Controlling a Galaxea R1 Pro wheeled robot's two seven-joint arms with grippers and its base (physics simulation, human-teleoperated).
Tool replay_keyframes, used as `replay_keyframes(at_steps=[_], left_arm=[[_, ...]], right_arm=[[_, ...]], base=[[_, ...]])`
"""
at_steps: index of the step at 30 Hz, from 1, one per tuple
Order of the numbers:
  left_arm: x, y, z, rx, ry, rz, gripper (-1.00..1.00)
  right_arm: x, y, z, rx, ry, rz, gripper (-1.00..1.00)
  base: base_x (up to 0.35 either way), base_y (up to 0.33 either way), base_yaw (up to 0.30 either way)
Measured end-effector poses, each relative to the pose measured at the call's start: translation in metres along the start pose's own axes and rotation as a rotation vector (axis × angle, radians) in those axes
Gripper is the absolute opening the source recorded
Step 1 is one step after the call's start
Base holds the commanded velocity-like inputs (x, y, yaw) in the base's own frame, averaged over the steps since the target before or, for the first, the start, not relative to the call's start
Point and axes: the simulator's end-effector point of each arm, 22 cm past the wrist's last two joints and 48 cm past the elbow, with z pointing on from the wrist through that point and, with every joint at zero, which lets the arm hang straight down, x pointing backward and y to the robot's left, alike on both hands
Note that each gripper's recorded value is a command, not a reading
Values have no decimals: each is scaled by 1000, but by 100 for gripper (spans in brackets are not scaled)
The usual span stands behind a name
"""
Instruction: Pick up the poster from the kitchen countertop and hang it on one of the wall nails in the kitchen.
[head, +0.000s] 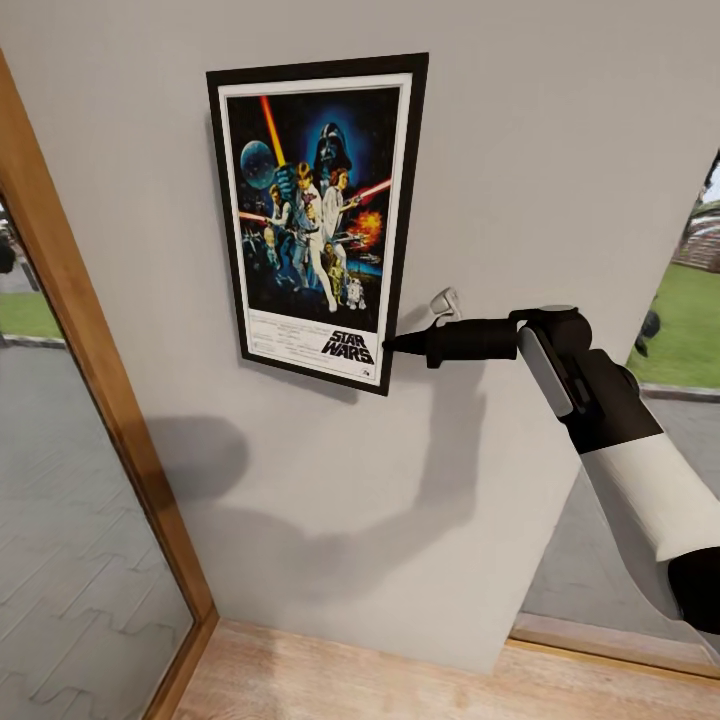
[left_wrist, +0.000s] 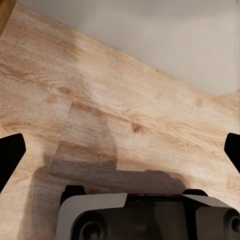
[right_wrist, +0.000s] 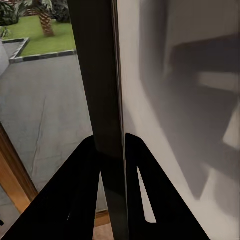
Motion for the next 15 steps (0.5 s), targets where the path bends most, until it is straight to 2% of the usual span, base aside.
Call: replay_keyframes(at_steps=[15], left_arm=[[0,0,0,0,0,1,100]], right_arm=[[0,0,0,0,0,0,-100]], base=[[2,0,0]])
